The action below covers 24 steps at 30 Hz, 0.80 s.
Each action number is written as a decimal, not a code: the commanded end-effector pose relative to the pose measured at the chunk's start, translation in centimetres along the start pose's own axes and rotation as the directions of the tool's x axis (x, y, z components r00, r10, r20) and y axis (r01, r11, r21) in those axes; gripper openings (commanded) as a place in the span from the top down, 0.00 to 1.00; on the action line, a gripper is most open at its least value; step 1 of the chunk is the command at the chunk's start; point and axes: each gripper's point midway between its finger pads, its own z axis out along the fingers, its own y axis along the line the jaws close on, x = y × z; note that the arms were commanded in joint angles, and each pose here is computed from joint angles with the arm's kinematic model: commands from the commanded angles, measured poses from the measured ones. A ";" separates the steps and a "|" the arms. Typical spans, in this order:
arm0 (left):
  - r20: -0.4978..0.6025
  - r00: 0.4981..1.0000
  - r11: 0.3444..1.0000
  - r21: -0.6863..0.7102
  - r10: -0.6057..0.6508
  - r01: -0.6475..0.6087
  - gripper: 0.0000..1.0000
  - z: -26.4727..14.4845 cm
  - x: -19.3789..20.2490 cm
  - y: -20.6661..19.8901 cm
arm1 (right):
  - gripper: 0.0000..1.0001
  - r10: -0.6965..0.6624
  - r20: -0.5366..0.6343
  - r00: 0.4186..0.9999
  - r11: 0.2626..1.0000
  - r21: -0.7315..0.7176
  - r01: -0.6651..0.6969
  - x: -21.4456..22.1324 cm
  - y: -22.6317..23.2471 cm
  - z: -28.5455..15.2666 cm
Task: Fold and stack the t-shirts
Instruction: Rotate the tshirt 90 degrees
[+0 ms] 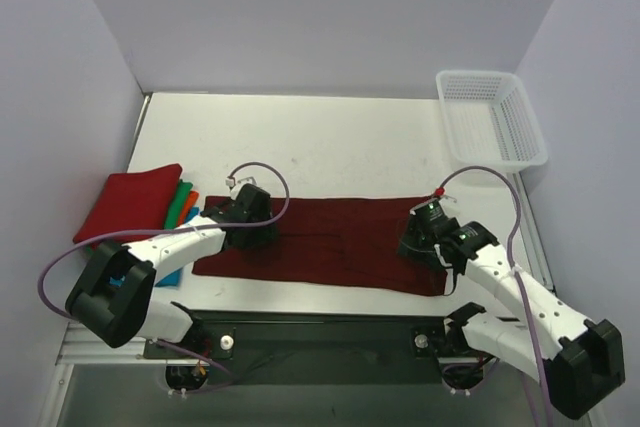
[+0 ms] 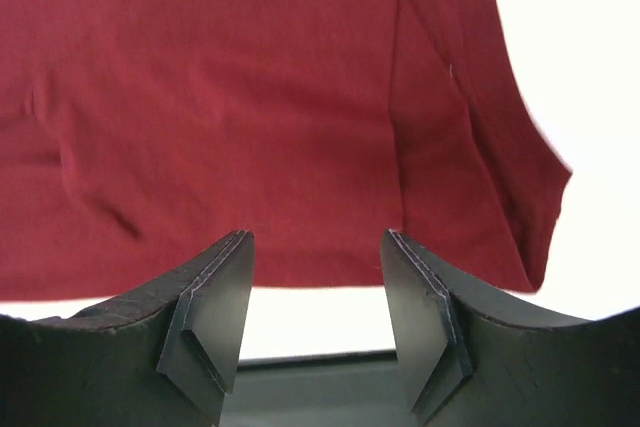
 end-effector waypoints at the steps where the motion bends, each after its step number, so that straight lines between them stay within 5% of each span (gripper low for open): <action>1: 0.047 0.998 0.998 -0.050 0.040 -0.038 0.33 0.1 0.0 0.3 | 0.46 0.034 0.106 0.994 0.999 0.032 -0.038 -3.8 0.7 1.1; 12: -0.011 0.991 0.985 -0.105 0.136 -0.136 0.35 0.8 3.8 1.2 | 0.49 0.120 -0.022 0.993 0.990 0.079 -0.118 -4.3 0.4 7.9; 24: -0.076 0.987 0.987 -0.068 0.139 -0.144 0.36 -1.1 9.5 0.4 | 0.49 0.054 -0.103 0.993 0.993 0.114 -0.042 -6.9 2.5 12.3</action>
